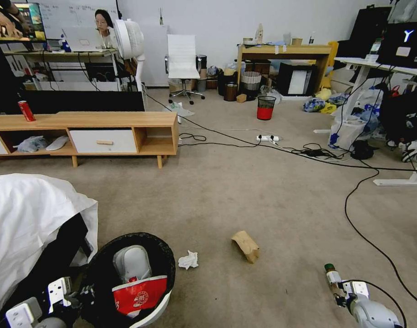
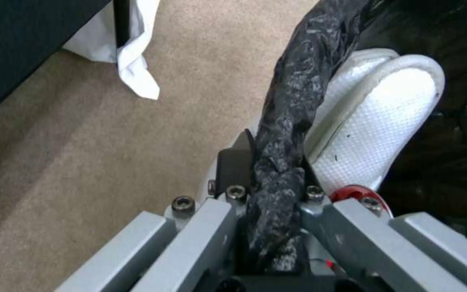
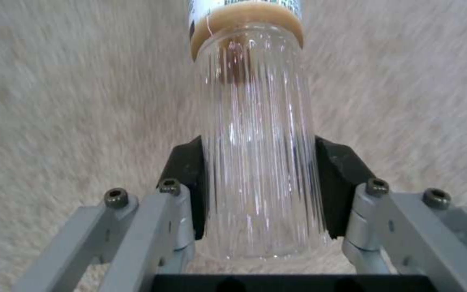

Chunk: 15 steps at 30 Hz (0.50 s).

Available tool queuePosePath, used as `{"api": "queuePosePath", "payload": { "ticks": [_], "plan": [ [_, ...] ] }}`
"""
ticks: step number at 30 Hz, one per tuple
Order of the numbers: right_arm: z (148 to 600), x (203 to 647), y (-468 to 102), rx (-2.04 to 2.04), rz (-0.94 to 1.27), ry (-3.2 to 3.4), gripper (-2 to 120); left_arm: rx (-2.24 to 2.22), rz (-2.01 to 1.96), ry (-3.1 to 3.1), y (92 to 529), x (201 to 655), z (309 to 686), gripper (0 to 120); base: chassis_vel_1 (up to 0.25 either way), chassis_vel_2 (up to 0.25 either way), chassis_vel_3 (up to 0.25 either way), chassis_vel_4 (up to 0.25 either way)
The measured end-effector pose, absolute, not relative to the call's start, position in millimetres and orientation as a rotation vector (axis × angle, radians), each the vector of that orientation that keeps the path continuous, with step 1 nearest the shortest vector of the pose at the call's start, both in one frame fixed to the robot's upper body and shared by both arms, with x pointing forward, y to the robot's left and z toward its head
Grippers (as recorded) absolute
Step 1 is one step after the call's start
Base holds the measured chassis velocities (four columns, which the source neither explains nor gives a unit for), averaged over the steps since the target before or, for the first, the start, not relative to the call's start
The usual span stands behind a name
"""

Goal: Pick up the trash bin and place the garbage on the floor into it.

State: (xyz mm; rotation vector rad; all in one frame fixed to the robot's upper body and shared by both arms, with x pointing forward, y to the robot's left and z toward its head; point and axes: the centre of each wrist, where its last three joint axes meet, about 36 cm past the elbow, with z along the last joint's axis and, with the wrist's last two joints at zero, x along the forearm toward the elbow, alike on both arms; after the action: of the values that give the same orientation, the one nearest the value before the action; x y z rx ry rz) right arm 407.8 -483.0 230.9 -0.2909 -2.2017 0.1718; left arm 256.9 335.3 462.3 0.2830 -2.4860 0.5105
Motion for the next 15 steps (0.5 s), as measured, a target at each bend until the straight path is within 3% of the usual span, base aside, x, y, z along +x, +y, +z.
{"api": "queuePosePath", "payload": {
  "ticks": [15],
  "plan": [
    [409,435,-402,0.194,0.235,-2.857,37,0.254,0.535,-2.514,326,261,474,2,0.000,0.000,0.000,0.000]
  ]
}}
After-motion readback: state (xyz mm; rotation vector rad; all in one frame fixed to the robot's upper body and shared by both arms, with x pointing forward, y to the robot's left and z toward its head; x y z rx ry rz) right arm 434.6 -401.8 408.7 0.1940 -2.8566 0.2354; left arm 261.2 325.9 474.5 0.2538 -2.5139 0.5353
